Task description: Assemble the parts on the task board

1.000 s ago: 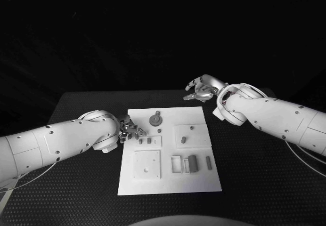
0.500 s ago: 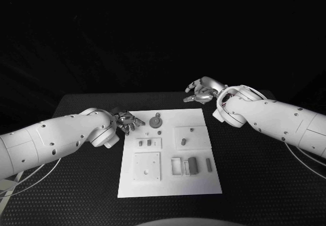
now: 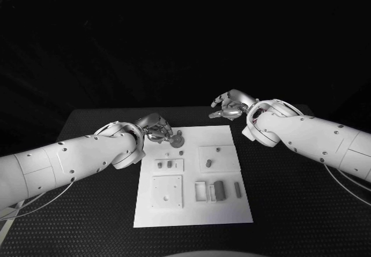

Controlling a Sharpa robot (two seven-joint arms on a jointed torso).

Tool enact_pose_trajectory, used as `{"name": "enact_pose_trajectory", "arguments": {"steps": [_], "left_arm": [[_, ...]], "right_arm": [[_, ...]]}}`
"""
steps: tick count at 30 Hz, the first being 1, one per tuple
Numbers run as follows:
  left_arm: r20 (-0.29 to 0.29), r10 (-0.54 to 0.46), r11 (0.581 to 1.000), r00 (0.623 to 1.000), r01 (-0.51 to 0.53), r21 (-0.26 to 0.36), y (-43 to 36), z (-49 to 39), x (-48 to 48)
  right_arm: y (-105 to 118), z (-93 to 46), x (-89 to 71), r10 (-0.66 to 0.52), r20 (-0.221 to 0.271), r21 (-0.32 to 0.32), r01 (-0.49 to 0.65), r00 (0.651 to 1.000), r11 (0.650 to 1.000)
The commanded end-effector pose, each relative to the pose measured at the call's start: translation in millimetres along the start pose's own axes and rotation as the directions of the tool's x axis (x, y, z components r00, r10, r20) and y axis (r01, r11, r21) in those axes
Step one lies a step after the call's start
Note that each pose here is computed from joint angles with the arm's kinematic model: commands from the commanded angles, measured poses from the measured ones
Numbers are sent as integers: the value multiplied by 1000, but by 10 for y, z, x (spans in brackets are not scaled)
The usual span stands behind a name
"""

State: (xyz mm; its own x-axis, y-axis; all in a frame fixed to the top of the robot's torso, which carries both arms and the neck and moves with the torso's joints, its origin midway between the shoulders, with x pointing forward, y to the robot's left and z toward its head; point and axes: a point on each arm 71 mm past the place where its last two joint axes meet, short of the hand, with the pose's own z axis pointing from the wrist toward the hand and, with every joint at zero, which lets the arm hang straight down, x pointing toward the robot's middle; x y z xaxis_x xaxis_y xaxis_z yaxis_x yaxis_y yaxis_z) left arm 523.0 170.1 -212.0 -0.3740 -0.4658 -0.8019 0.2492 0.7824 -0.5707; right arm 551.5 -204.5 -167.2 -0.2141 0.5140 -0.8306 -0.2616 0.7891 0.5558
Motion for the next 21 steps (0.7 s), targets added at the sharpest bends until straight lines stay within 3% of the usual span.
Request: {"name": "enact_pose_trajectory", "arguments": {"steps": [1, 3, 4, 8, 12, 21], "left_arm": [[62, 251, 943, 966, -258, 212, -224, 12, 44], [64, 276, 932, 959, -283, 225, -244, 18, 62], [64, 338, 905, 939, -343, 253, -278, 32, 127], [70, 419, 860, 905, -420, 288, -329, 66, 215], [60, 483, 825, 874, -477, 304, -339, 100, 310], [40, 522, 806, 852, -508, 303, -324, 162, 448]], "right_arm": [[9, 2, 7, -1, -6, -10, 0, 1000, 1000], [9, 2, 7, -1, -6, -10, 0, 1000, 1000], [9, 3, 8, -1, -6, -10, 0, 1000, 1000], [15, 4, 11, 0, -7, -11, 0, 1000, 1000], [19, 7, 14, 0, -7, -12, 0, 1000, 1000], [26, 6, 17, 1, -9, -14, -1, 1000, 1000]]}}
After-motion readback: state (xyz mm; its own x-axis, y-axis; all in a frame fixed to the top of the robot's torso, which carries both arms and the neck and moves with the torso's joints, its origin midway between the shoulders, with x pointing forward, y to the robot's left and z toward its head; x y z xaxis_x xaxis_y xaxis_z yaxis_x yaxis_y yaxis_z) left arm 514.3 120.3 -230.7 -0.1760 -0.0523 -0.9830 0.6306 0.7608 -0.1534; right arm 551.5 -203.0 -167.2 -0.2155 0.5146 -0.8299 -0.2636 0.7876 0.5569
